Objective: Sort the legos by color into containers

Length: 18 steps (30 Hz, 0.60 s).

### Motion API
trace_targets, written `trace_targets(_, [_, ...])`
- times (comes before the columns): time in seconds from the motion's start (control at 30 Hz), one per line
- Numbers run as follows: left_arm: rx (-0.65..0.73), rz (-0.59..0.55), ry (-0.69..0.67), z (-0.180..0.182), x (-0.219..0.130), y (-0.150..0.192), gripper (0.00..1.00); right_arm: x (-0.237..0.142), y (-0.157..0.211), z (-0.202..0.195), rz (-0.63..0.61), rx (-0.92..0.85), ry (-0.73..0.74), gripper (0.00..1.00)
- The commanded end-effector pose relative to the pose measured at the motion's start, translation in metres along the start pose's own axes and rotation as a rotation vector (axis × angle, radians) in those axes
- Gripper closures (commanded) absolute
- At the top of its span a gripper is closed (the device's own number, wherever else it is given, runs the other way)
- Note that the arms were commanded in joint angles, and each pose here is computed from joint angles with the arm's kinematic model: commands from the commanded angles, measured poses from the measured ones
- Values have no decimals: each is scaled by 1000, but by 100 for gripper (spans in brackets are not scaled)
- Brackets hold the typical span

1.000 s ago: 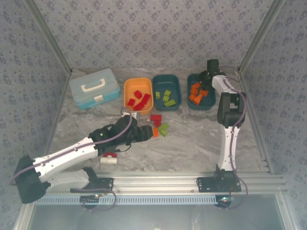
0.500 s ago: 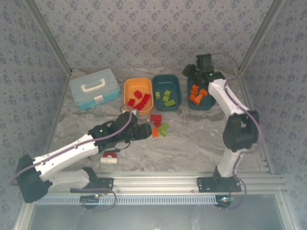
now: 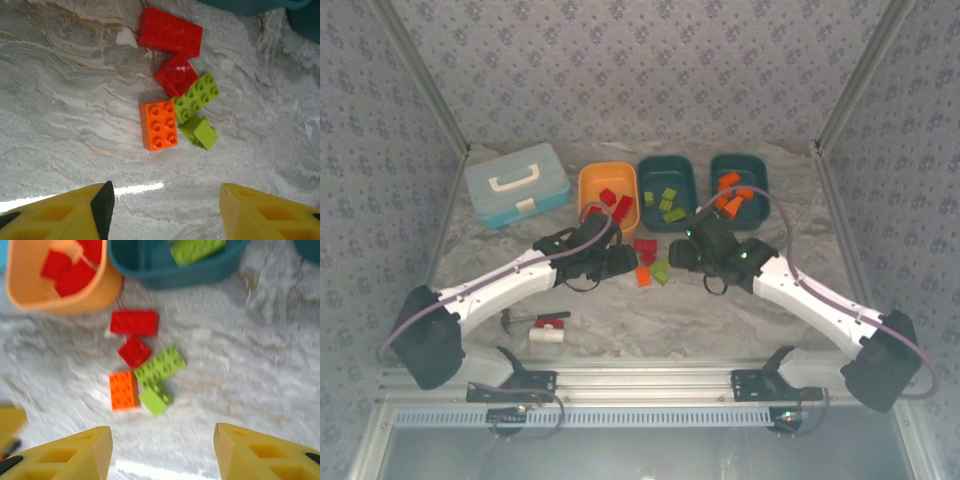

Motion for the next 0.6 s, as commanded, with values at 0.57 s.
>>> trace_targets(0.57, [296,106,-136,-46,92,-46,39,-6,48,-32,4,26,23,35])
Point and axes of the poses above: each hand's point on the last joint's axis, 136 mm out from that joint toward the fingers, its own x axis out along the fingers, its own z axis along the line the jaws close on, y = z × x, the point moved 9 cm from there along -x, back along the fingers, and after that the axes turned 6 degrees about x, right-handed, at the moved point
